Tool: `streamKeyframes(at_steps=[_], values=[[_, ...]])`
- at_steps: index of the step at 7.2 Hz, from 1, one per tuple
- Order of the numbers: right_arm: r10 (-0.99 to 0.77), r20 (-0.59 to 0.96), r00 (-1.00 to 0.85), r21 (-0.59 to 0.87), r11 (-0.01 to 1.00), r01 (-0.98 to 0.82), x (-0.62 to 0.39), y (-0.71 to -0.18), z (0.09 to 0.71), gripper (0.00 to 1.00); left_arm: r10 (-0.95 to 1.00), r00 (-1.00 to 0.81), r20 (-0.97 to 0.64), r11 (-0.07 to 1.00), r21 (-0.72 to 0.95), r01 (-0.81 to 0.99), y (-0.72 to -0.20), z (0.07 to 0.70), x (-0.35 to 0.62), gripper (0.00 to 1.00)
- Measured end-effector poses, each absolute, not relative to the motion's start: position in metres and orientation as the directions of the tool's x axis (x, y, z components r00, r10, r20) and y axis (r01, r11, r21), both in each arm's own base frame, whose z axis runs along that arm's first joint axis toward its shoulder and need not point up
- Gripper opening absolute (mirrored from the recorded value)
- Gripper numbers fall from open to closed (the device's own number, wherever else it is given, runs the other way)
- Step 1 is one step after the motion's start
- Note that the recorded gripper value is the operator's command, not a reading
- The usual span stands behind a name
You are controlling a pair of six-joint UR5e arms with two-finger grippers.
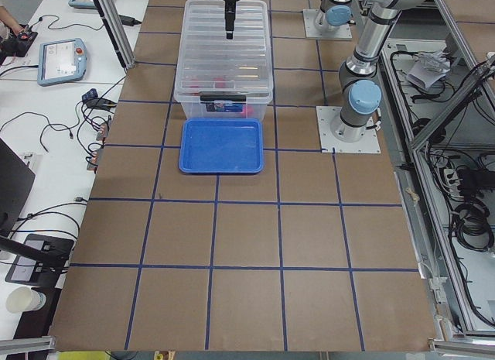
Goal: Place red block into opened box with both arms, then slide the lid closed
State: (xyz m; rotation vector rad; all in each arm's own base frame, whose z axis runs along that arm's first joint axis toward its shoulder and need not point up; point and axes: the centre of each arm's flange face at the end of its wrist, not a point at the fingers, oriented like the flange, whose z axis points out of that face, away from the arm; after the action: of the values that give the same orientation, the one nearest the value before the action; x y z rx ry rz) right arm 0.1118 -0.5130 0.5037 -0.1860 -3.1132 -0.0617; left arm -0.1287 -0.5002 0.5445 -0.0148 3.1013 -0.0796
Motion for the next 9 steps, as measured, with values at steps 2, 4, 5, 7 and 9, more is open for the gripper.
streamKeyframes(at_steps=[2,4,5,7,9], values=[[0.119,0.024,-0.993,0.04,0.992,0.12,0.1119,-0.5129,0.503,1.0,-0.01,-0.999,-0.038,0.999,-0.053,-0.008,-0.4998,0.5451,-0.1288,1.0],[0.119,0.024,-0.993,0.045,0.992,0.12,0.1119,-0.5124,0.5012,1.0,-0.013,-0.999,-0.037,0.999,-0.051,-0.011,-0.4997,0.5445,-0.1281,1.0],[0.12,0.026,-0.992,0.05,0.991,0.121,0.1118,-0.5118,0.5001,1.0,-0.013,-0.999,-0.037,0.999,-0.051,-0.011,-0.4997,0.5445,-0.1273,1.0],[0.121,0.028,-0.992,0.048,0.991,0.122,0.1116,-0.5116,0.5005,1.0,-0.008,-0.999,-0.037,0.999,-0.052,-0.006,-0.5004,0.5441,-0.1272,1.0],[0.121,0.027,-0.992,0.044,0.992,0.122,0.1116,-0.512,0.5019,1.0,-0.011,-1.0,-0.028,0.998,-0.055,-0.009,-0.5012,0.545,-0.126,1.0]])
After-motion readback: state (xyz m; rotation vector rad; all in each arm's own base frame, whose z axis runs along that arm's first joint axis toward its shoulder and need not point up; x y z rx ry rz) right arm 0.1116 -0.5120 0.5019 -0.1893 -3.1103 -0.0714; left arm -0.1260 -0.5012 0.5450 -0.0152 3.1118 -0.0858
